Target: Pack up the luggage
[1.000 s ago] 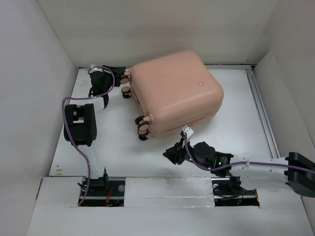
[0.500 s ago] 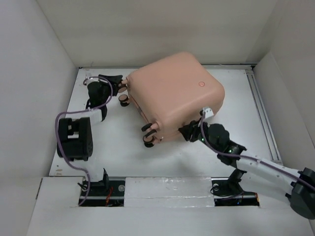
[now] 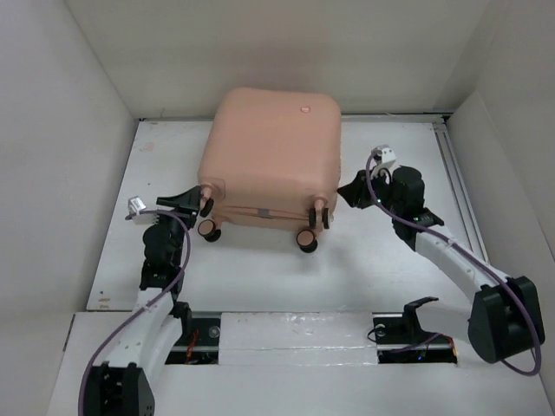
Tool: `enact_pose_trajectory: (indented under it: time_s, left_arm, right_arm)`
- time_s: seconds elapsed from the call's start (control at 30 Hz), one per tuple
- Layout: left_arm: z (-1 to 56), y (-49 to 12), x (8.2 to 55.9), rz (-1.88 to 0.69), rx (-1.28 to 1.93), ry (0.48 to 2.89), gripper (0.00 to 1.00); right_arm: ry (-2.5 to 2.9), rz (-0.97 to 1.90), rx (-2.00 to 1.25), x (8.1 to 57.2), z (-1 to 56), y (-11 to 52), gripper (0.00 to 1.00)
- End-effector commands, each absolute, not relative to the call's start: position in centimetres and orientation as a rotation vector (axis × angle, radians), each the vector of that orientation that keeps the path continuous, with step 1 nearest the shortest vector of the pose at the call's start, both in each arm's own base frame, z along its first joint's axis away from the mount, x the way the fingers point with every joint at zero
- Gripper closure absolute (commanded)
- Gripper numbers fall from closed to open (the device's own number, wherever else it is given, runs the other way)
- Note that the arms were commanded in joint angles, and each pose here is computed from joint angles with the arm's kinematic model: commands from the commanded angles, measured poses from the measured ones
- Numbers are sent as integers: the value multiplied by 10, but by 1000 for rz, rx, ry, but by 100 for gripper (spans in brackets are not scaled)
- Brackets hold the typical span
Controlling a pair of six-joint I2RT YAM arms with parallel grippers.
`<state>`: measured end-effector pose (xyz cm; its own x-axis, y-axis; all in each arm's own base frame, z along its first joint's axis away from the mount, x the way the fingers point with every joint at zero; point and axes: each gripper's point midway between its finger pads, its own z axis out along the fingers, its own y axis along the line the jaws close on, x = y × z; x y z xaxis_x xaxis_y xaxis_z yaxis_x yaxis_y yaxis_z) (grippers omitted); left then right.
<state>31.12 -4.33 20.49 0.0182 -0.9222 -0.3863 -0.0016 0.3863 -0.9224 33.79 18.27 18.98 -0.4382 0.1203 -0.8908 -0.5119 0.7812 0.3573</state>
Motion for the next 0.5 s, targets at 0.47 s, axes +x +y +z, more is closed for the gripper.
enact_pose_trajectory:
  time_s: [0.47]
  left_arm:
    - [280,-100,263,-1113,-514,1381,100]
  right_arm:
    - [1572,831,-388,279,177,164,51]
